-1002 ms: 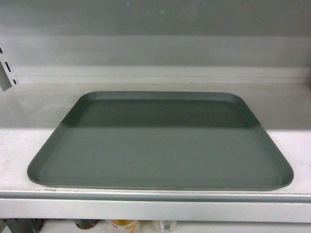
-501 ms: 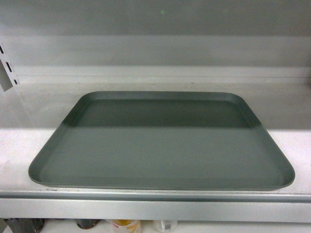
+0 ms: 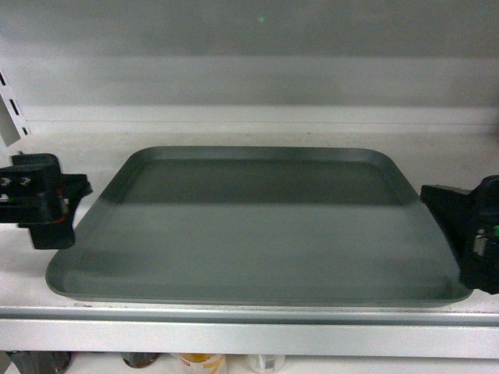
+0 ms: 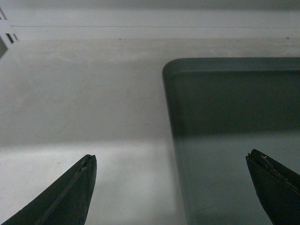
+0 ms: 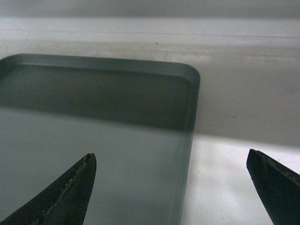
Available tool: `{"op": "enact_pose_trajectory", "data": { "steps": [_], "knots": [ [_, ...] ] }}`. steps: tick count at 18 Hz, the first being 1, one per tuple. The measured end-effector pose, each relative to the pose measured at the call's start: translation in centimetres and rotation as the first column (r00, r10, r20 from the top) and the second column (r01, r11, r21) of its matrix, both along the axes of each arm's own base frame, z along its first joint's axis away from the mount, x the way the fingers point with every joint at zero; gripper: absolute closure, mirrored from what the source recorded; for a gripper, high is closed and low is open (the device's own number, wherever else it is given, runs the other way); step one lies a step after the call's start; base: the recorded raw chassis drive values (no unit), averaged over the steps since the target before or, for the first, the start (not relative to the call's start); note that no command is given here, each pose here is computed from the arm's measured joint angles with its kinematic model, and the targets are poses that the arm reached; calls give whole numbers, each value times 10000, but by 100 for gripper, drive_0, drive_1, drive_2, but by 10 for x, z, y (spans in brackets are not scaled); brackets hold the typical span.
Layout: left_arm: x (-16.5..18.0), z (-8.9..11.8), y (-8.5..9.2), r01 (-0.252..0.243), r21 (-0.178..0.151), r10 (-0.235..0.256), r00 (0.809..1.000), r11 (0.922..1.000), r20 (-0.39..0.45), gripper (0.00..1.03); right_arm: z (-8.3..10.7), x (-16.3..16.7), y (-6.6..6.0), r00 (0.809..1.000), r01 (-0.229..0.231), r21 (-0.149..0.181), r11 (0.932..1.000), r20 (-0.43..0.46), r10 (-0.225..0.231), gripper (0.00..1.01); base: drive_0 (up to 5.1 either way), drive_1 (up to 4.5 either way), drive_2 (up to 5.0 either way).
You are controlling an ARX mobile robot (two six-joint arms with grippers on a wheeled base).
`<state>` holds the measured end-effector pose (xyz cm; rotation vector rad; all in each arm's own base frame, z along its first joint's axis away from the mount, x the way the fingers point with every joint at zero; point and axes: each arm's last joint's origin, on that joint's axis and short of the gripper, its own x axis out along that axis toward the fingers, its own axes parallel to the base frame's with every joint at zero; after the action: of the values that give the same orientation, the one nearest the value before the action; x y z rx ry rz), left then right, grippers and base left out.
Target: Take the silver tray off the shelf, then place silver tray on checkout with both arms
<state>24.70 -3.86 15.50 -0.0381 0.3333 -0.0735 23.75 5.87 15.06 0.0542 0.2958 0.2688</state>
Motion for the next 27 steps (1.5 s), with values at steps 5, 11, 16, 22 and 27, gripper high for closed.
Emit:
{"op": "enact_pose_trajectory", "data": {
  "steps": [5, 11, 16, 22, 27],
  "knots": [
    [29, -10, -14, 305, 102, -299, 9978, 9995, -590, 5, -9, 26, 6, 9944, 410, -424, 9983, -955, -449, 3, 0, 0, 0],
    [48, -25, -12, 119, 134, -95, 9854, 9998, -1698, 5, -16, 56, 7, 9715, 718, -764, 9945, -2205, -870, 3, 0, 0, 0],
    [53, -29, -13, -41, -1, 39, 9715, 10000, -2371, 5, -21, 72, 7, 9345, 1021, -1116, 9885, -3299, -1337, 3, 0, 0, 0],
    [55, -29, -15, 29, 10, -25, 9667, 10000, -2560, 5, -20, 78, 8, 9252, 1266, -1270, 9838, -3427, -1633, 3, 0, 0, 0],
    [56, -29, -17, 172, 287, -96, 9696, 9994, -2446, 11, -19, 78, 15, 9311, 1307, -1415, 9813, -3225, -1705, 14, 0, 0, 0]
  ]
}}
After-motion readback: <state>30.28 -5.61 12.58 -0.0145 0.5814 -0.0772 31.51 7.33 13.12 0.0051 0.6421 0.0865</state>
